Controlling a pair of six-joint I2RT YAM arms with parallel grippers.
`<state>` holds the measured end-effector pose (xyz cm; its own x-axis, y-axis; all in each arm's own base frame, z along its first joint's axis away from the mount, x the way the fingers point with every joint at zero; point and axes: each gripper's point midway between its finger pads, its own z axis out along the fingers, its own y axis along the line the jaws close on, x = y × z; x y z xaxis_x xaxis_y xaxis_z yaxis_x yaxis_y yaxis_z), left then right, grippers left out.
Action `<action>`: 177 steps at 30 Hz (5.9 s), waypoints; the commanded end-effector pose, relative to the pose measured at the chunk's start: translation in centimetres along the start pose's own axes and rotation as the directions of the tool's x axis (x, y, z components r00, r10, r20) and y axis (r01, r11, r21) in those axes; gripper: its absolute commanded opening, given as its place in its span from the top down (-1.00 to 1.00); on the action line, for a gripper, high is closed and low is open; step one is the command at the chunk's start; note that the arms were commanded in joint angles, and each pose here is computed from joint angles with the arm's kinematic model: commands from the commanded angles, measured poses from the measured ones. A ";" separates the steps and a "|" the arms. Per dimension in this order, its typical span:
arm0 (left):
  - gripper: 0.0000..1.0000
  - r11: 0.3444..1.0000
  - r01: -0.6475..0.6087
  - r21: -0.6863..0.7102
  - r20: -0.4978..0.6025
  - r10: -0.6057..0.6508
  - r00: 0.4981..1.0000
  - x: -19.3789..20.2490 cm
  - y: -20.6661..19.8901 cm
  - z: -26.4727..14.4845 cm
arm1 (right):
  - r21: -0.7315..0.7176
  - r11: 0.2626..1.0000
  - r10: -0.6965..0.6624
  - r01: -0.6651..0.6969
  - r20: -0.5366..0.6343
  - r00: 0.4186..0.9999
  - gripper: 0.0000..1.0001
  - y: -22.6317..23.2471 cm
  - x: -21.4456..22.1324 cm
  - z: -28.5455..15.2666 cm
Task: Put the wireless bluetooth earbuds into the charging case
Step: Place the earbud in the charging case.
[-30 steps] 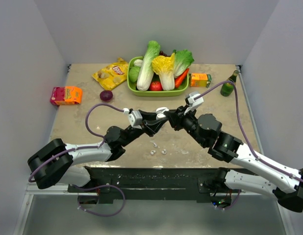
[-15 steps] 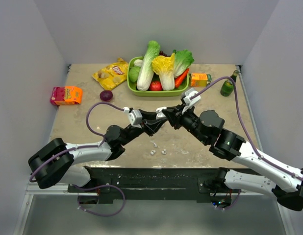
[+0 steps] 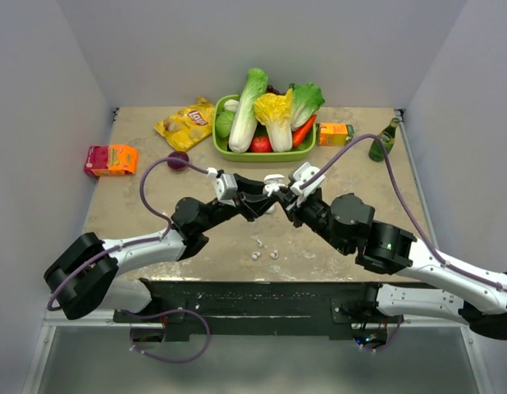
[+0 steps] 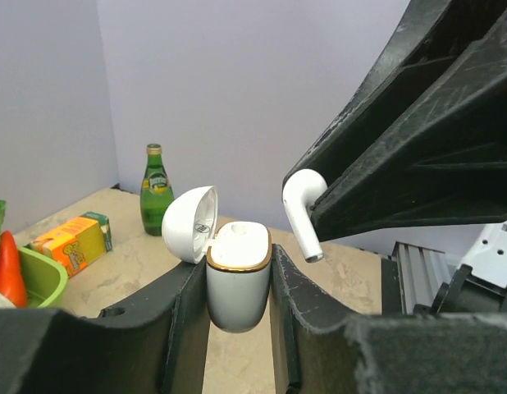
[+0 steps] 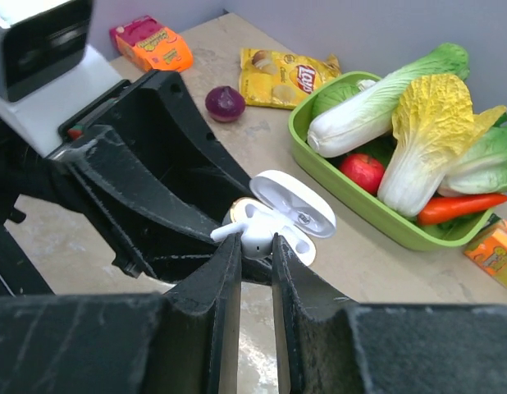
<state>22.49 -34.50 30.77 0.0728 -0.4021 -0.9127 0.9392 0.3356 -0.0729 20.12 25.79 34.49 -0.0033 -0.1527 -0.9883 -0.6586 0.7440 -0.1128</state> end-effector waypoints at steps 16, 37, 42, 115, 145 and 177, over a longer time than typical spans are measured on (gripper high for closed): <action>1.00 0.994 -0.031 0.105 -0.006 0.032 0.999 -1.0 -1.6 0.5 | 0.238 0.940 -0.238 0.245 -0.059 0.970 1.00 -2.1 -1.4 -1.2; 1.00 0.993 -0.027 0.111 -0.001 0.027 1.000 -1.2 -1.7 0.5 | 0.154 0.951 -0.257 0.267 -0.083 0.963 1.00 0.0 0.1 0.0; 1.00 0.993 -0.026 0.111 0.000 0.026 1.000 -1.2 -1.7 0.6 | 0.147 0.951 -0.260 0.270 -0.087 0.962 1.00 0.1 0.3 0.1; 1.00 0.996 -0.042 0.082 0.096 0.034 0.995 -3.0 -1.7 -0.4 | 0.260 0.965 0.037 -0.040 0.017 0.999 -0.47 -2.0 -1.5 -1.9; 1.00 0.995 -0.057 0.076 0.117 0.047 0.992 -3.8 -1.9 -0.9 | 0.257 0.963 0.085 -0.084 0.008 0.996 -0.49 -2.6 -0.4 -0.9; 1.00 0.970 -0.197 0.145 0.256 0.156 0.954 -5.5 -4.0 -3.1 | 0.114 0.980 0.152 -0.160 0.079 0.985 -0.45 -0.4 -1.9 -0.8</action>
<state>19.16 -33.29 28.29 0.0805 -0.3712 -0.9251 0.9678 0.2513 -0.0166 19.98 24.73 34.64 -0.0545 -0.0472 -0.9974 -0.5375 0.8432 -0.0105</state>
